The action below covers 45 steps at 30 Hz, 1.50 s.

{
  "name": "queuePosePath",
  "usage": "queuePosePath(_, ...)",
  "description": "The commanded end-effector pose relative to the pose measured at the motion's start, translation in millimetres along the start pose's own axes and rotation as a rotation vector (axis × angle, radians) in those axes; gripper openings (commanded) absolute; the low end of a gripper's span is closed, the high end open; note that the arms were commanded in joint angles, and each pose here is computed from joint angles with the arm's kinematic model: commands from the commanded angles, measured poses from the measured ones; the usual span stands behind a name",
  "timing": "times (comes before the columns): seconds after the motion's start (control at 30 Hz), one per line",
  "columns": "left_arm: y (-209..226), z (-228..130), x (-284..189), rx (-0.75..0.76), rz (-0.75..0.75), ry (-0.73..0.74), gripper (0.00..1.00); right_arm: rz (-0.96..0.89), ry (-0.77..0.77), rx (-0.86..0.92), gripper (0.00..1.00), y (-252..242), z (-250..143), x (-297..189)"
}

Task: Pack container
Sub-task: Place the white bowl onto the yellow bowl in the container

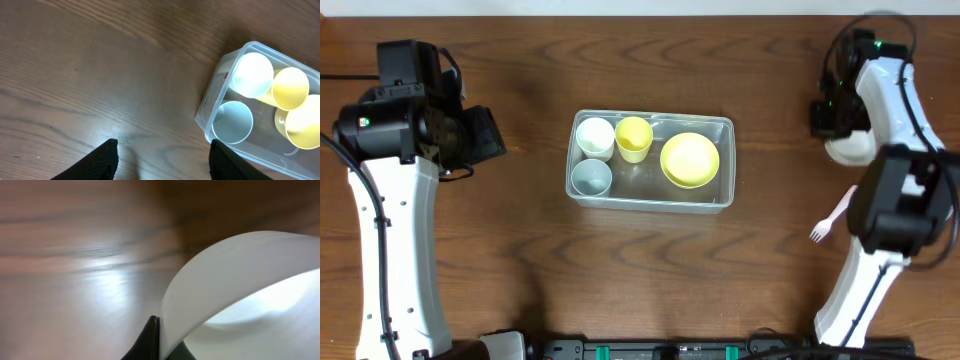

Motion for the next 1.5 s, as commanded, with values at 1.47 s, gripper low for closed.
queuePosePath(1.47,1,-1,2,-0.010,-0.004,0.012,0.59,0.165,-0.040,-0.692,0.34,277,-55,-30)
Point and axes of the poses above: each gripper's point midway between its finger pads, its own x axis out along the fingers, its own y axis along the line the jaws close on, z = x × y, the point moved 7 cm from there along -x, back along the fingers, and after that the axes turned 7 degrees about -x, right-handed, at the moved point
